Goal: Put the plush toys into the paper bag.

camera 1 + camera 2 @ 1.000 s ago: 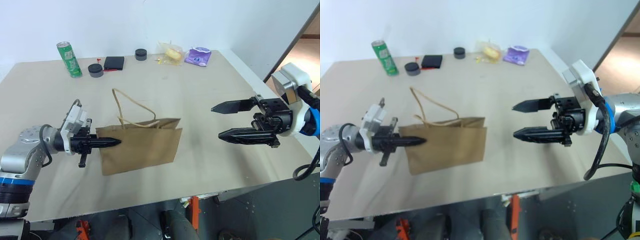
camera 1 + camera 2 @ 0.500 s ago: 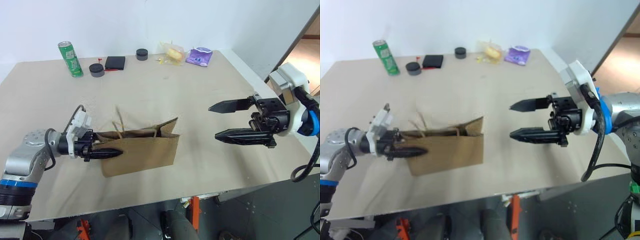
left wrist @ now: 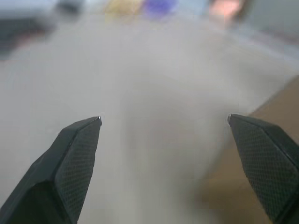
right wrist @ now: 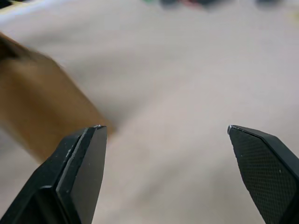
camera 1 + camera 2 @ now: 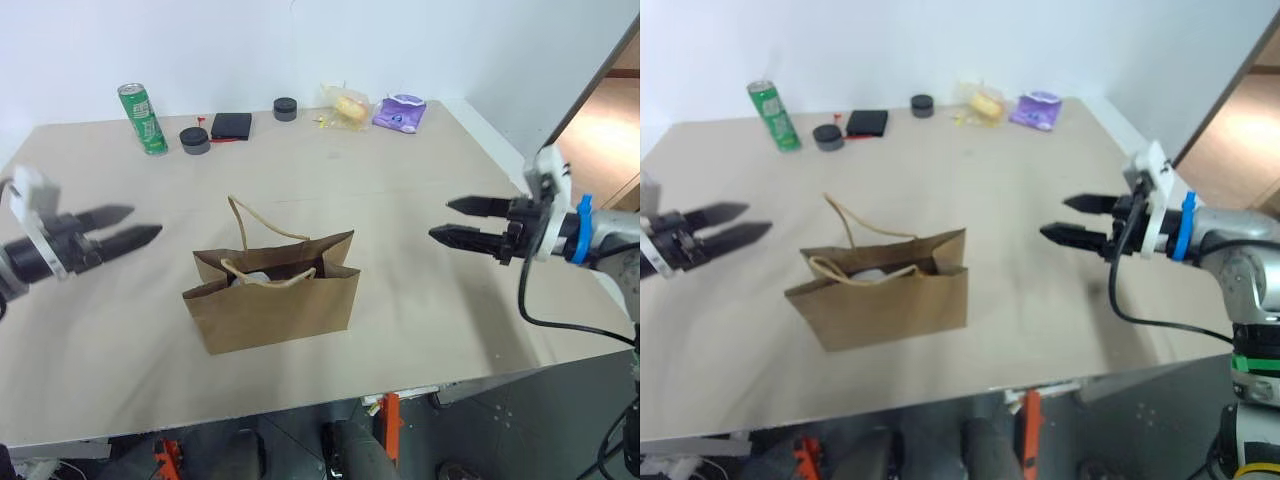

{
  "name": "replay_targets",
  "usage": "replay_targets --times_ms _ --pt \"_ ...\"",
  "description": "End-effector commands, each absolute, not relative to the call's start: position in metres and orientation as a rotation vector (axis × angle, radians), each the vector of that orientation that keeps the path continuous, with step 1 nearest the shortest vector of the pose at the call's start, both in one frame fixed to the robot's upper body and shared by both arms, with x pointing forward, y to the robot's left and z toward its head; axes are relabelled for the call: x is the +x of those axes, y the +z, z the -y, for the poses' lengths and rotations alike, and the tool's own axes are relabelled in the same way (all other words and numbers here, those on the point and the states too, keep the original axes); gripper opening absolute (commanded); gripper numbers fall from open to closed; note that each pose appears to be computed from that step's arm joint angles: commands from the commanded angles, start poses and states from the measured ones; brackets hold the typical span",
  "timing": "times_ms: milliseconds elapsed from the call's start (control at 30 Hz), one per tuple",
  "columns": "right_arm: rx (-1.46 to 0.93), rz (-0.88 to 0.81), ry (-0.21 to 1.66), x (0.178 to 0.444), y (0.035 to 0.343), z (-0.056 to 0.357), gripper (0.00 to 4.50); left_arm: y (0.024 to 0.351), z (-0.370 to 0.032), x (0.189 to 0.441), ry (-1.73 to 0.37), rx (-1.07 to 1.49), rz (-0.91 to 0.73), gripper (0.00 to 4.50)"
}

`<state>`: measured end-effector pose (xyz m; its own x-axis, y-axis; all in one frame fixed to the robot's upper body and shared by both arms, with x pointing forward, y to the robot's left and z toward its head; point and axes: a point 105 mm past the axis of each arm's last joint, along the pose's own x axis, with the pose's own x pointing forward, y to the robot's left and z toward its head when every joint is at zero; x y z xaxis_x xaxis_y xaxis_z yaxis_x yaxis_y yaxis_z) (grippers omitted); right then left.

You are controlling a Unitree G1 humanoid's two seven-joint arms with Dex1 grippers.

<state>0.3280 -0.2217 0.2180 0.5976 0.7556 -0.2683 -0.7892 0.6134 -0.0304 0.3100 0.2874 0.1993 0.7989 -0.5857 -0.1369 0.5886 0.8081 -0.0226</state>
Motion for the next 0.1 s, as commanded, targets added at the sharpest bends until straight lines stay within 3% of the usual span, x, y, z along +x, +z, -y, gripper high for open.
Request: replay_targets --times_ms 33,100 --pt "-0.186 -0.200 0.885 0.3281 0.2261 0.2286 4.50 0.2150 -0.2906 0.3079 -0.635 0.085 -0.083 4.48" --pt "-0.190 -0.206 0.892 0.3270 0.2234 0.2286 4.50 0.2107 -0.2897 0.3063 -0.639 0.106 -0.098 4.48"
